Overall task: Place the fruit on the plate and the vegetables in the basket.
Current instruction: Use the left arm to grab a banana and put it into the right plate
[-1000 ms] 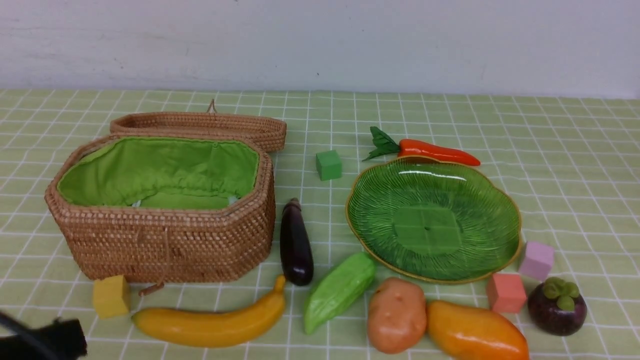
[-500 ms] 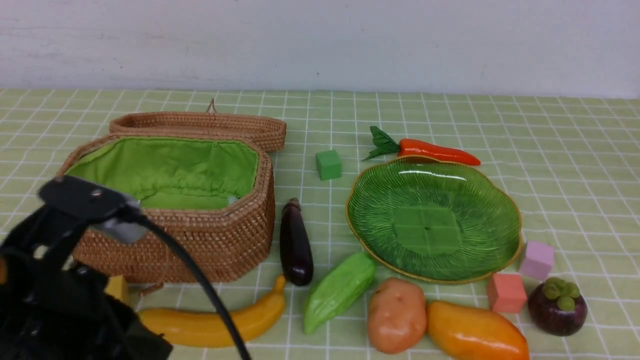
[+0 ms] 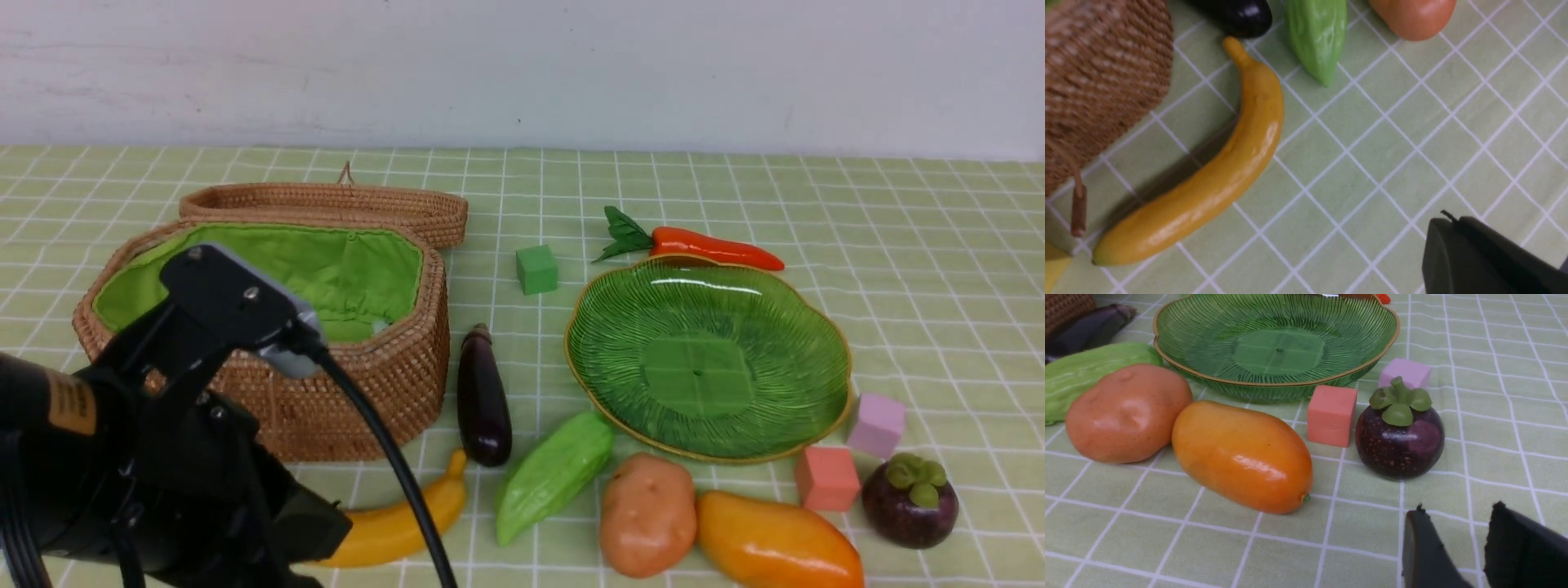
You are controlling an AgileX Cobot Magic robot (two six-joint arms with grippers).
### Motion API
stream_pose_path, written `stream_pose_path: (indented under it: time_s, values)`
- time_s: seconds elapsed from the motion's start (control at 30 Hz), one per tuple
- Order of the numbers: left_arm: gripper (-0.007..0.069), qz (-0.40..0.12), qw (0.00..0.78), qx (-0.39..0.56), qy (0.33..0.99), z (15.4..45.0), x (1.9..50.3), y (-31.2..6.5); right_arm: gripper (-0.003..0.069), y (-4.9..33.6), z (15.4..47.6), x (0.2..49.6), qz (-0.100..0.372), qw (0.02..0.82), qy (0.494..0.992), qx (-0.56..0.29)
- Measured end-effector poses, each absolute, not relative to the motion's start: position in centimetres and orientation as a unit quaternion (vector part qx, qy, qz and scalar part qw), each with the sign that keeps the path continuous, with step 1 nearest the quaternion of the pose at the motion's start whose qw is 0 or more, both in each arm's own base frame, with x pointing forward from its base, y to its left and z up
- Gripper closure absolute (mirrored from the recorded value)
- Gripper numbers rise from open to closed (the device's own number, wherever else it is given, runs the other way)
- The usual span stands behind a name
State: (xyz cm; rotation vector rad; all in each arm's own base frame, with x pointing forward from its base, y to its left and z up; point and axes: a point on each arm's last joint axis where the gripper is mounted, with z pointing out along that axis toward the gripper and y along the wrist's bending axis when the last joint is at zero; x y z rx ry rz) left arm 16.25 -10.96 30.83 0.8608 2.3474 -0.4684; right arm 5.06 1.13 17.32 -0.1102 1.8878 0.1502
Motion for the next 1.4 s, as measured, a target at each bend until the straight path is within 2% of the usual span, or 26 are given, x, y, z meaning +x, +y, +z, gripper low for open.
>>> stream_pose_path:
  time_s: [0.1,0.17,0.2,0.23,0.33,0.4,0.43,0.5,0.6,0.67,0.7,0.77,0.83,0.93,1.1,1.2,1.4]
  values:
    - [0.0638,-0.175,0.298,0.324,0.881,30.9,16.3,-11.0,0.0419,1.1,17.4,5.1,0.055,0.587,0.806,-0.055]
    - [0.0638,-0.175,0.301,0.325,0.88,30.9,16.3,-11.0,0.0419,1.0,17.7,5.3,0.047,0.615,0.785,-0.054]
    - [0.0638,-0.174,0.302,0.325,0.879,30.9,16.4,-11.0,0.0419,0.9,18.0,5.4,0.06,0.624,0.777,-0.056]
    - [0.0638,-0.172,0.304,0.326,0.879,30.9,16.4,-11.0,0.0419,0.9,18.4,5.5,0.067,0.647,0.759,-0.026]
    - [0.0638,-0.164,0.308,0.335,0.875,30.9,16.5,-10.9,0.0419,0.7,19.9,5.6,0.127,0.698,0.703,0.048]
    - [0.0638,-0.16,0.31,0.341,0.873,30.9,16.5,-10.9,0.0419,0.6,20.3,5.6,0.152,0.71,0.683,0.079]
    - [0.0638,-0.158,0.311,0.346,0.871,30.9,16.5,-10.9,0.0419,0.4,20.7,5.6,0.186,0.715,0.664,0.119]
    - [0.0638,-0.156,0.312,0.353,0.868,30.9,16.5,-10.9,0.0438,0.4,20.8,5.6,0.216,0.709,0.655,0.145]
    - [0.0638,-0.153,0.313,0.36,0.865,30.9,16.5,-10.9,0.0484,0.7,21.3,5.4,0.224,0.694,0.671,0.138]
    - [0.0638,-0.151,0.316,0.366,0.862,30.9,16.5,-10.9,0.0538,1.0,22.5,5.1,0.226,0.676,0.691,0.118]
    - [0.0638,-0.149,0.319,0.371,0.86,30.9,16.6,-10.9,0.0597,1.4,23.7,4.9,0.224,0.652,0.718,0.1]
    - [0.0638,-0.146,0.321,0.378,0.856,30.9,16.6,-10.9,0.0642,1.7,24.9,4.8,0.214,0.633,0.74,0.075]
    - [0.0638,-0.145,0.321,0.381,0.855,30.9,16.6,-10.9,0.0657,1.9,25.8,4.7,0.192,0.616,0.762,0.058]
    - [0.0638,-0.14,0.32,0.391,0.852,30.8,16.6,-10.9,0.0669,2.6,28.2,4.1,0.157,0.569,0.804,-0.065]
    - [0.0638,-0.137,0.295,0.396,0.859,29.7,17.5,-11.3,0.0669,3.8,31.1,2.7,0.139,0.545,0.802,-0.203]
    - [0.0638,-0.126,0.265,0.412,0.863,28.2,18.6,-11.8,0.0668,4.6,32.2,1.7,0.159,0.538,0.777,-0.285]
    - [0.0614,-0.106,0.213,0.448,0.862,25.5,20.3,-12.5,0.0666,4.9,32.7,1.0,0.16,0.533,0.765,-0.324]
